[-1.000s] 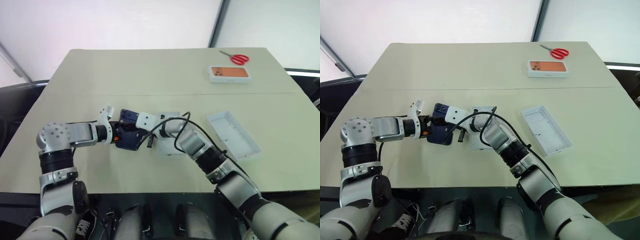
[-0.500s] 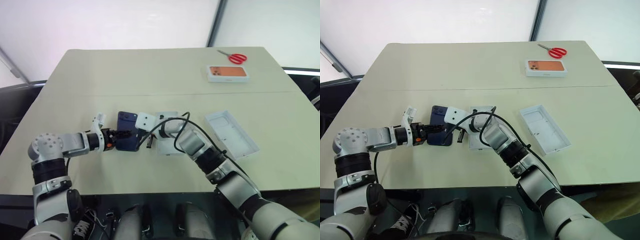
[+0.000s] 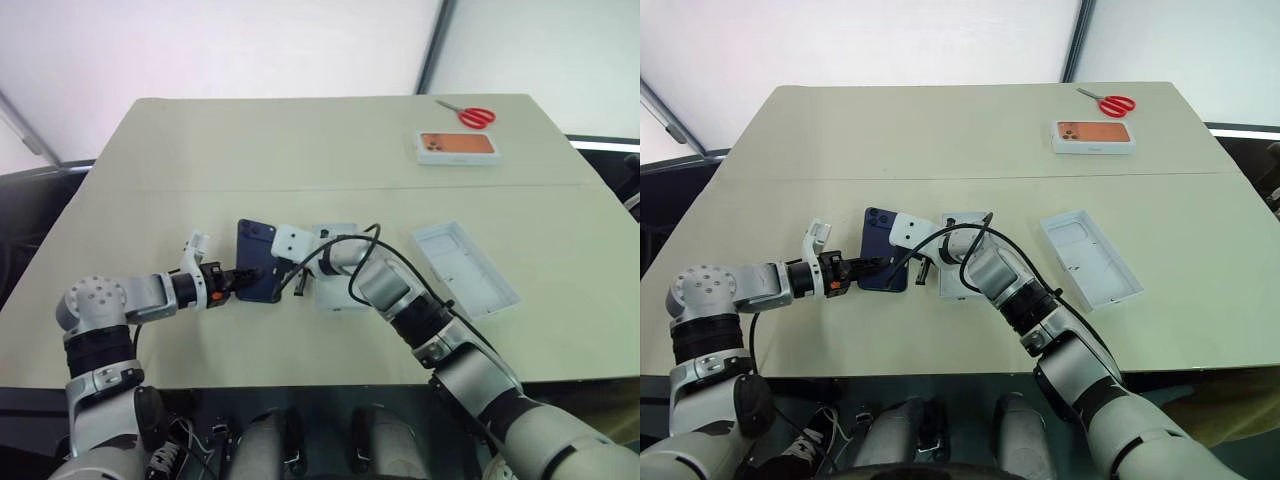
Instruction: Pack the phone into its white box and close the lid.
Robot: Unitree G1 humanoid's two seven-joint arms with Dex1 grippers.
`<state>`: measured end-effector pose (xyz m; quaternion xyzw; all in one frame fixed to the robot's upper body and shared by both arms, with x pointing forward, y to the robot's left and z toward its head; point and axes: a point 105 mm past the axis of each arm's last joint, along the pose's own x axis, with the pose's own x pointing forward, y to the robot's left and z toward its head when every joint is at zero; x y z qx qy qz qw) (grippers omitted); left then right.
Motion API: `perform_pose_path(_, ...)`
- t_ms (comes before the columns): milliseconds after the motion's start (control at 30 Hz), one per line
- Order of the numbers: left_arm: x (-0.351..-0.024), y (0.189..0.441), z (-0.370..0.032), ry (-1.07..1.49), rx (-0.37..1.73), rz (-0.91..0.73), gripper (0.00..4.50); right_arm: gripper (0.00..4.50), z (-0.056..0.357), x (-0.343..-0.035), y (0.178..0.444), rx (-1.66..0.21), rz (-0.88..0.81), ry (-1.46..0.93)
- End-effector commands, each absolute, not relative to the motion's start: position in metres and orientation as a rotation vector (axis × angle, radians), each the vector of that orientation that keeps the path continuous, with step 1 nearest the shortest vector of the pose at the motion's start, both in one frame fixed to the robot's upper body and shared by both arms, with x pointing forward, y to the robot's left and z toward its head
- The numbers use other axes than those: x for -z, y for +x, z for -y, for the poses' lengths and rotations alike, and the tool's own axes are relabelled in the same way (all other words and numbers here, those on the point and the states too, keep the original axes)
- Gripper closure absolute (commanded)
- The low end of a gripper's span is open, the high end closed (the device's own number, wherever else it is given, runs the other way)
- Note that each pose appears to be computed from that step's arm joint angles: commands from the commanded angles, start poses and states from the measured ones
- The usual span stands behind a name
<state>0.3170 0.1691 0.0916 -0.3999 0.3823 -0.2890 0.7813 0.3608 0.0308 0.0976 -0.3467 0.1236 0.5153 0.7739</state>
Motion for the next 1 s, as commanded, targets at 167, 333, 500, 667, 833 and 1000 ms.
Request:
perform_pose_path(167, -0.084, 0.314, -0.17, -0.887, 0.606, -0.836, 4.5, 4.5, -0.04, -0.109, 0.355, -1.152, -0.214, -0.717)
perform_pose_path(333, -0.094, 0.315, -0.176, -0.934, 0.632, -0.774, 4.5, 4.5, -0.041, -0.134, 0.353, -1.192, -0.169, -0.515)
perform_pose_path(500, -0.114, 0.318, -0.18, -1.006, 0.699, -0.659, 4.5, 3.91, -0.035, -0.158, 0.343, -1.283, -0.168, -0.293)
perform_pose_path(667, -0.116, 0.321, -0.189, -1.006, 0.676, -0.618, 4.5, 1.59, -0.027, -0.171, 0.338, -1.296, -0.163, -0.236)
perform_pose_path(833, -0.122, 0.324, -0.195, -1.01, 0.684, -0.561, 4.5, 0.25, 0.006, -0.172, 0.322, -1.382, -0.156, -0.355)
perform_pose_path(1000, -0.131, 0.327, -0.194, -0.979, 0.708, -0.526, 4.5, 0.25, 0.046, -0.159, 0.305, -1.434, -0.224, -0.478)
